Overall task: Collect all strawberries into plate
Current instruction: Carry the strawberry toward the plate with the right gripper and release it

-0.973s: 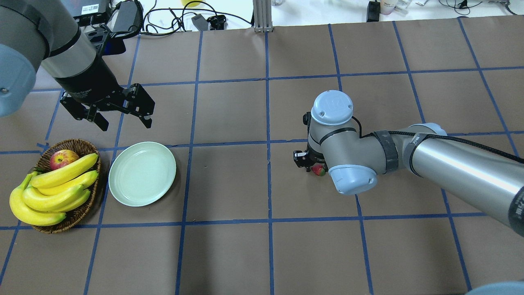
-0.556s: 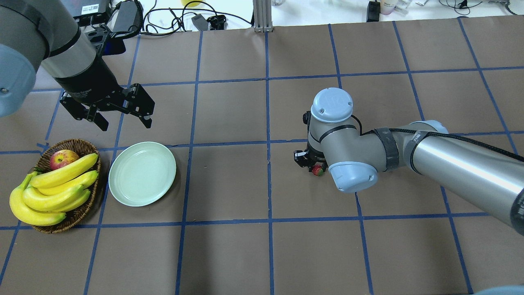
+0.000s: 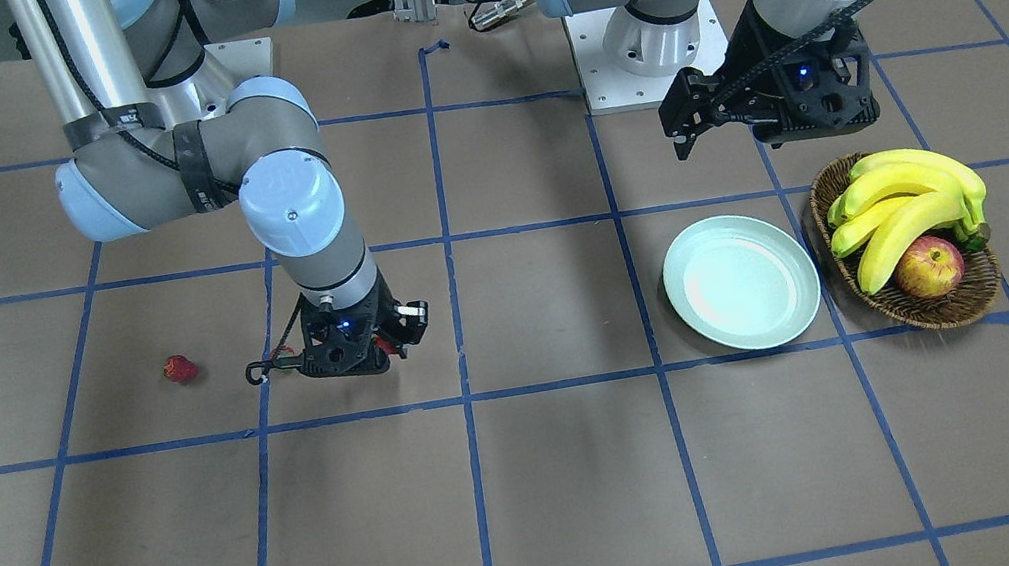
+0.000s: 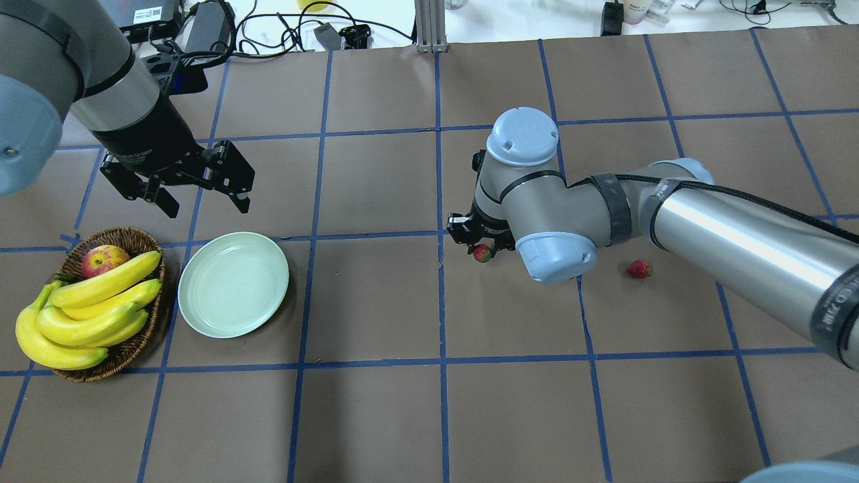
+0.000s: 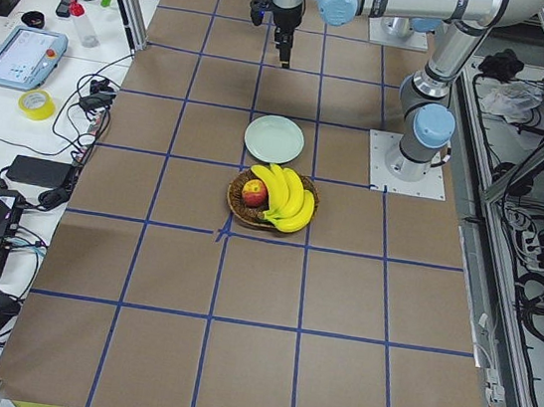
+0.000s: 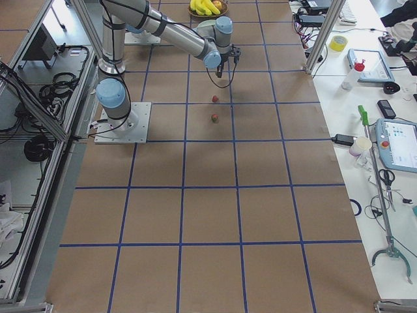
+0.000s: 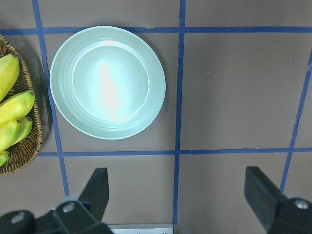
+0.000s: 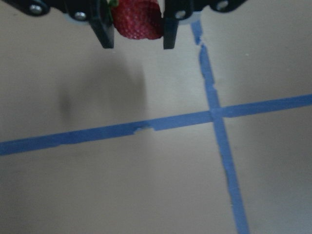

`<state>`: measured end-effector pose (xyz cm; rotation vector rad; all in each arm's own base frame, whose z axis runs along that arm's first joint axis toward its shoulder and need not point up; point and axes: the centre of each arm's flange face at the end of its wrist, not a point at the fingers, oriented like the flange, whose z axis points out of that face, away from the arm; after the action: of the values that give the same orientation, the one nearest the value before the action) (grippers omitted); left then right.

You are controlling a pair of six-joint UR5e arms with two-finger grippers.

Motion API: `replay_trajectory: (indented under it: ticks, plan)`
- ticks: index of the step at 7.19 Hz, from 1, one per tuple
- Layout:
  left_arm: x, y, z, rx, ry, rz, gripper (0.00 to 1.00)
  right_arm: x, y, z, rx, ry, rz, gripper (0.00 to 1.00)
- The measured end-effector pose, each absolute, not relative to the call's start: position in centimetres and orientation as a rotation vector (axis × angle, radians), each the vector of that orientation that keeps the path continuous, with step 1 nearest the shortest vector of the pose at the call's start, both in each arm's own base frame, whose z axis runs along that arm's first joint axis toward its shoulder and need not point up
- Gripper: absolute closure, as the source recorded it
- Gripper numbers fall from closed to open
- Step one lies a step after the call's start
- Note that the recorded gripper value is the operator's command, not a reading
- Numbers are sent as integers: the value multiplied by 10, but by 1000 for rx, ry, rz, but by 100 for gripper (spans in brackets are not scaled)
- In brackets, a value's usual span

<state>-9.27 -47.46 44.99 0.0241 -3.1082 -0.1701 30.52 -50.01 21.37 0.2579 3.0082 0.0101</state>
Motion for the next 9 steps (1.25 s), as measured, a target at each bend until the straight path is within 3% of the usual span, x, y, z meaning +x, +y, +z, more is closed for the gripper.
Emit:
replay_trajectory:
  ticks: [2,3,4,5,6,9]
  plan:
    - [-93,-474,449,24,-3108,-172,0,381,-503,212,302,2983,0,93]
    - [-93,-474,449,24,-3108,-172,0,411,-500,208,303,2973,1,87]
    - [-93,-474,449,24,-3108,-173,0,434,-496,201,293,2965,10,71]
    - [-93,-474,449,25,-3108,-173,0,449,-492,193,276,2970,20,16]
    - [-93,-474,449,25,-3108,-173,0,455,-490,188,269,2978,25,0]
    - [-93,-474,449,25,-3108,-174,0,446,-485,212,212,3030,-11,0]
